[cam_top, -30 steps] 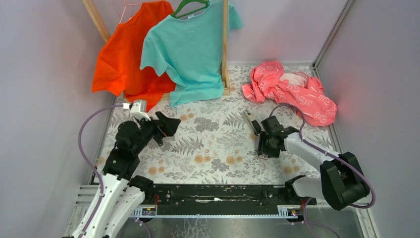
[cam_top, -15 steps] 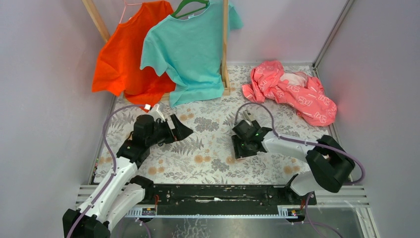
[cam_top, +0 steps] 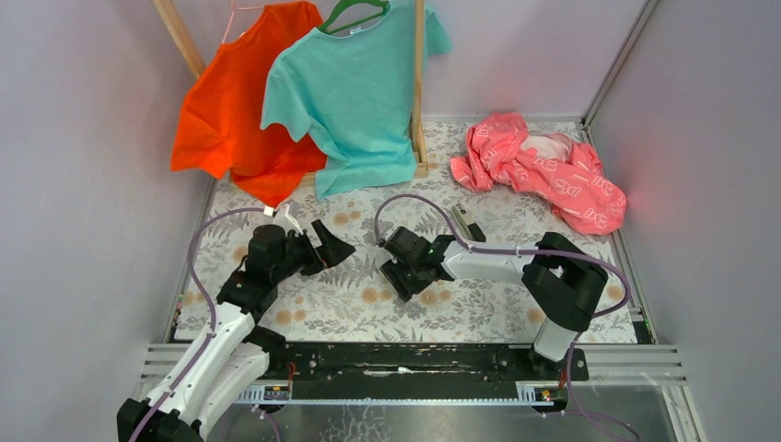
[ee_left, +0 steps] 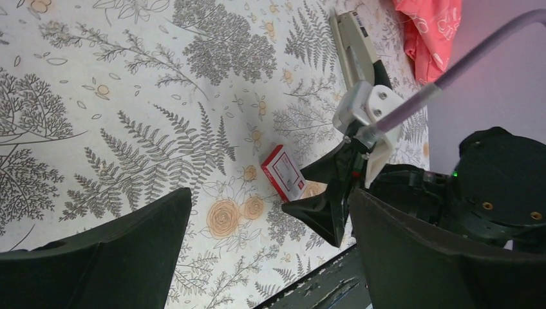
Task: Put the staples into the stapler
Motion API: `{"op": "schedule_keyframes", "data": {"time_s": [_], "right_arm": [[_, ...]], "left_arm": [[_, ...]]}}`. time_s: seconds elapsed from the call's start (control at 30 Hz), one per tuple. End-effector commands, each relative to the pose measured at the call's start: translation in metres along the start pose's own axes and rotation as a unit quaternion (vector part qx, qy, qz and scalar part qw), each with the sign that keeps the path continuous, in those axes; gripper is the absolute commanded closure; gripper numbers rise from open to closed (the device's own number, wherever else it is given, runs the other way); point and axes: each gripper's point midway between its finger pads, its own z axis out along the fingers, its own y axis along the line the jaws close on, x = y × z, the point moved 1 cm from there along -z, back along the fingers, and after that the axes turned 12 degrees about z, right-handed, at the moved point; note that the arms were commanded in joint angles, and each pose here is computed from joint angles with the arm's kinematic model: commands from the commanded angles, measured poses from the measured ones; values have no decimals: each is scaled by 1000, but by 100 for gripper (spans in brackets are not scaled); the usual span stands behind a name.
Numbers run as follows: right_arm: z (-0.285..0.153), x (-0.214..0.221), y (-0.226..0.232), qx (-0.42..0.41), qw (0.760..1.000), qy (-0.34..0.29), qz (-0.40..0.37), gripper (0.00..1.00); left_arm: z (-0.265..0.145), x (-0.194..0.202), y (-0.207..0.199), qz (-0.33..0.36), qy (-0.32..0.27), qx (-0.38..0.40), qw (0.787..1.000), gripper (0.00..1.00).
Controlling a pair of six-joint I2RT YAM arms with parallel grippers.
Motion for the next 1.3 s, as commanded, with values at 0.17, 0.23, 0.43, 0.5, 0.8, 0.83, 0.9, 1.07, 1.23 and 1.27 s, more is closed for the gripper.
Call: {"op": "schedule_keyframes", "data": {"time_s": [0.17,0.23,0.43,0.5,0.8,0.83,0.9,1.07,1.23,1.27], "right_arm": [[12,24,-26,43,996,41,-64,32],[11,25,-30,53,995,37,-71,32],[5,16,-46,87,993,26,-79,31],[5,15,-54,94,993,27,-70,31],[-3,-3,-50,23,997,13,-71,32],[-3,-4,-49,19,997,10,-77,32],[-2,-8,-49,17,995,8,-93,31],[-3,-19,-50,24,992,0,-123,25],[3,-23,-44,1,988,4,-156,23],[4,-22,-41,-8,987,7,-159,23]], "left_arm": [[16,8,0,-16,8,20,1000,1],[19,8,0,-17,11,23,1000,1],[27,8,-3,-19,14,35,999,4],[30,8,-3,-20,15,35,999,4],[44,18,-7,-37,30,56,997,9],[46,19,-8,-40,32,57,997,10],[49,21,-9,-43,37,61,997,12],[55,25,-8,-57,41,64,996,16],[61,28,-6,-68,46,63,995,19],[62,29,-6,-70,48,64,994,20]]}}
